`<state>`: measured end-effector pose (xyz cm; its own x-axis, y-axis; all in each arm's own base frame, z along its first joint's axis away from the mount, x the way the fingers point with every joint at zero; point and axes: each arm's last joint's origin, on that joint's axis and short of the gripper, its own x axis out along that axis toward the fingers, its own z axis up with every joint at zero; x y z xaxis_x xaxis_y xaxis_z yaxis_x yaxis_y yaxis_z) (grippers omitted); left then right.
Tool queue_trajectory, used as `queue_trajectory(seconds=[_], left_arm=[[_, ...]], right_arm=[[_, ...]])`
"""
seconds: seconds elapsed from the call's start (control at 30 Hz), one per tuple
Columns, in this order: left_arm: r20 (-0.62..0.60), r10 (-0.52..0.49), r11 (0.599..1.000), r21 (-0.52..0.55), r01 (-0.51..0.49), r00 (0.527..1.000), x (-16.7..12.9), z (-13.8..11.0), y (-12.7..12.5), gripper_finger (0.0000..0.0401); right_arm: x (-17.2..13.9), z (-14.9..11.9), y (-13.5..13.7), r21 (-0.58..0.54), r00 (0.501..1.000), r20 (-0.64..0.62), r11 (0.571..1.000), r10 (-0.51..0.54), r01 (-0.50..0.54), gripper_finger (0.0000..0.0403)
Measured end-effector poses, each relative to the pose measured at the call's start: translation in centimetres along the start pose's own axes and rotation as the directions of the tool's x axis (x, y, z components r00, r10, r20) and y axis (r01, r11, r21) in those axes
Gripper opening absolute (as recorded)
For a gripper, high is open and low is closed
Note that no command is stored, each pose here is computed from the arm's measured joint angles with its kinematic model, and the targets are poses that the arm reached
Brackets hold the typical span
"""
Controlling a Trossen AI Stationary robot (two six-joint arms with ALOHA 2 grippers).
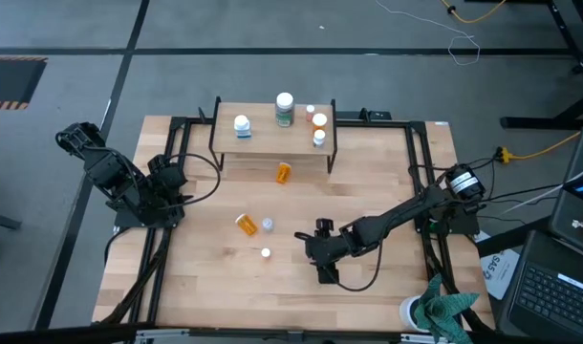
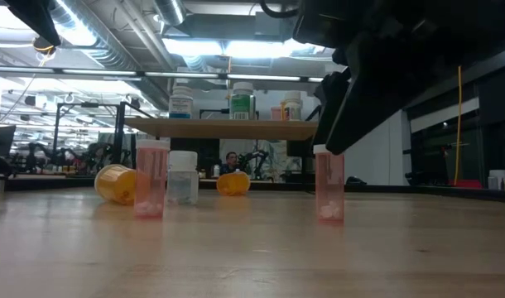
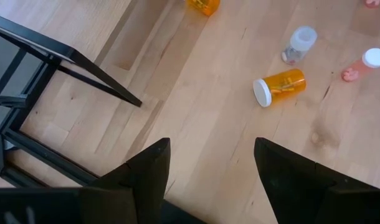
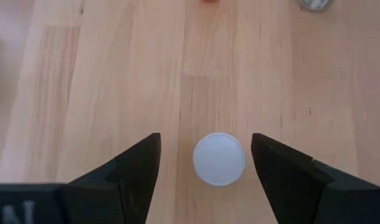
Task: Pick and place medicine bottles onto shelf by color
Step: Put the right pink pill bottle on the shelf
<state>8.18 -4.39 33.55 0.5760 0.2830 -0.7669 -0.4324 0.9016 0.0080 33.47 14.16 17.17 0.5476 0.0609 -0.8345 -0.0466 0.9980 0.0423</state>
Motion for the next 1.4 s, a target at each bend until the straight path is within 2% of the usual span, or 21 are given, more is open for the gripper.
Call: queue_trajectory(seconds=[0.17,0.97,1.1,1.4], left_arm=[[0.000,0.000,1.000,0.000,0.000,1.000,0.0,0.0,0.0,0.0228],[0.000,0.000,1.000,-0.001,0.000,1.000,0.0,0.0,0.0,0.0228],[0.000,0.000,1.000,-0.001,0.000,1.000,0.0,0.0,0.0,0.0228],[0.000,0.000,1.000,-0.001,0.000,1.000,0.0,0.0,0.0,0.0228]], right_arm=[[0.0,0.0,-0.2,-0.004,0.998,0.019,0.998,-0.068,0.068,0.0252],[1.3,-0.6,-0.3,-0.007,0.997,-0.038,0.997,-0.071,0.071,0.0250],[1.3,-0.6,-0.3,-0.002,0.998,-0.034,0.998,-0.059,0.059,0.0222],[1.3,-0.5,-0.2,0.000,0.998,-0.022,0.999,-0.054,0.054,0.0116]])
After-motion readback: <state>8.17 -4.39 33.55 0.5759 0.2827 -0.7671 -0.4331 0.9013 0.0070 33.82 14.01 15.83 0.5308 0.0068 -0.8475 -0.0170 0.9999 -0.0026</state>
